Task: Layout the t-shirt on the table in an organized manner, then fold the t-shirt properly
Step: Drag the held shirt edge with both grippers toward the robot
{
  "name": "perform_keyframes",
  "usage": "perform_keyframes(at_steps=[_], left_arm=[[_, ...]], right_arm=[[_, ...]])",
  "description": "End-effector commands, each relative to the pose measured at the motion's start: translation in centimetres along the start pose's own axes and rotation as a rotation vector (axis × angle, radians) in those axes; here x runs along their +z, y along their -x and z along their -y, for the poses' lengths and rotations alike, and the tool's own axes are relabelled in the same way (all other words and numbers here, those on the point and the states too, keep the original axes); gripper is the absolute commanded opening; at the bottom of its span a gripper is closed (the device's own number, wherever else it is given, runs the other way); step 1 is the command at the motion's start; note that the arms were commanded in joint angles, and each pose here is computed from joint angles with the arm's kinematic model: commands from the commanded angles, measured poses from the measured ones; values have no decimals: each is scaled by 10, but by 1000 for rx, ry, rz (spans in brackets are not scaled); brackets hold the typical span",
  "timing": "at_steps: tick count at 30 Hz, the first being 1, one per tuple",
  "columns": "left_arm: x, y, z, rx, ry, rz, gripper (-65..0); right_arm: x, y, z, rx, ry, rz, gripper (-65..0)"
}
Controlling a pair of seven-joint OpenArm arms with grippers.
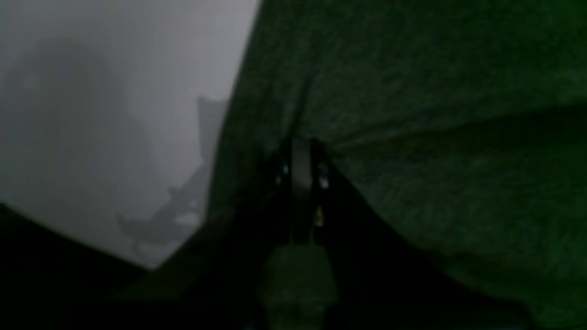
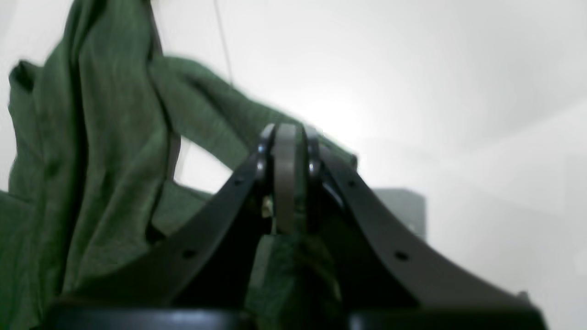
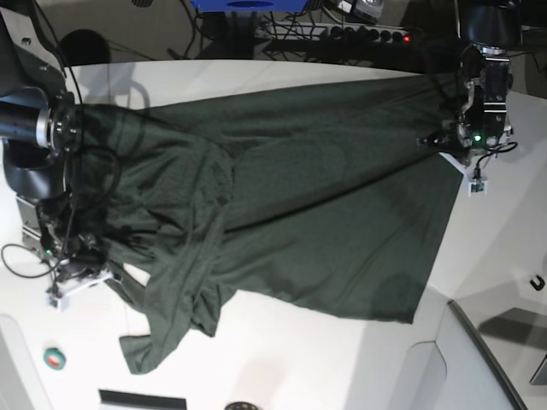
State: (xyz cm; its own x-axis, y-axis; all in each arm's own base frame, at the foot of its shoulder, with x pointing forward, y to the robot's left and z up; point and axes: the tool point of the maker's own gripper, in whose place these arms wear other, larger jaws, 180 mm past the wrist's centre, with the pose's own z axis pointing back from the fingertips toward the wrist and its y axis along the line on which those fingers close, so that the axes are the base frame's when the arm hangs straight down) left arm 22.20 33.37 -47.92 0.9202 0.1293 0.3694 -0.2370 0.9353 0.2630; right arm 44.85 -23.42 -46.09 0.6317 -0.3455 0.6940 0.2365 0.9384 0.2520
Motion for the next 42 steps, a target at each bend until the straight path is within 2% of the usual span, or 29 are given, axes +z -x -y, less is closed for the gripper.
perform_keyframes(at_steps=[1,7,9,18,22,31,33,37,42], left_arm=[[4,-13,-16,21,-34,29,-650],[6,-17,-37,78,-65,41,-650],[7,-19,-43,72,-77,43,-650],[8,-20,-41,78,-69,50,-650],[7,-19,-39,82,-63,47,-650],[10,-15,-45,85,-73,48,-650],[14,-14,-52,107,-82,58,-650],[21,-17,-59,119,-91,82,-650],[21,-11,-61,110,-98,71,-650]], right_arm=[[1,-33,-8,-2,-19,74,-615],[-2,-26,-17,-7,-29,62,-614],[-2,-26,-12,-14,-2,61,-614],[-2,-5,1,-27,47,18,-614],[0,15,38,-63,201,-33,-614],[10,2,74,-72,269,-11,-614],[13,-4,87,-70,301,14,-614],[26,-19,121,-58,432,80,-614],[41,-41,153,-43,487,142,-614]])
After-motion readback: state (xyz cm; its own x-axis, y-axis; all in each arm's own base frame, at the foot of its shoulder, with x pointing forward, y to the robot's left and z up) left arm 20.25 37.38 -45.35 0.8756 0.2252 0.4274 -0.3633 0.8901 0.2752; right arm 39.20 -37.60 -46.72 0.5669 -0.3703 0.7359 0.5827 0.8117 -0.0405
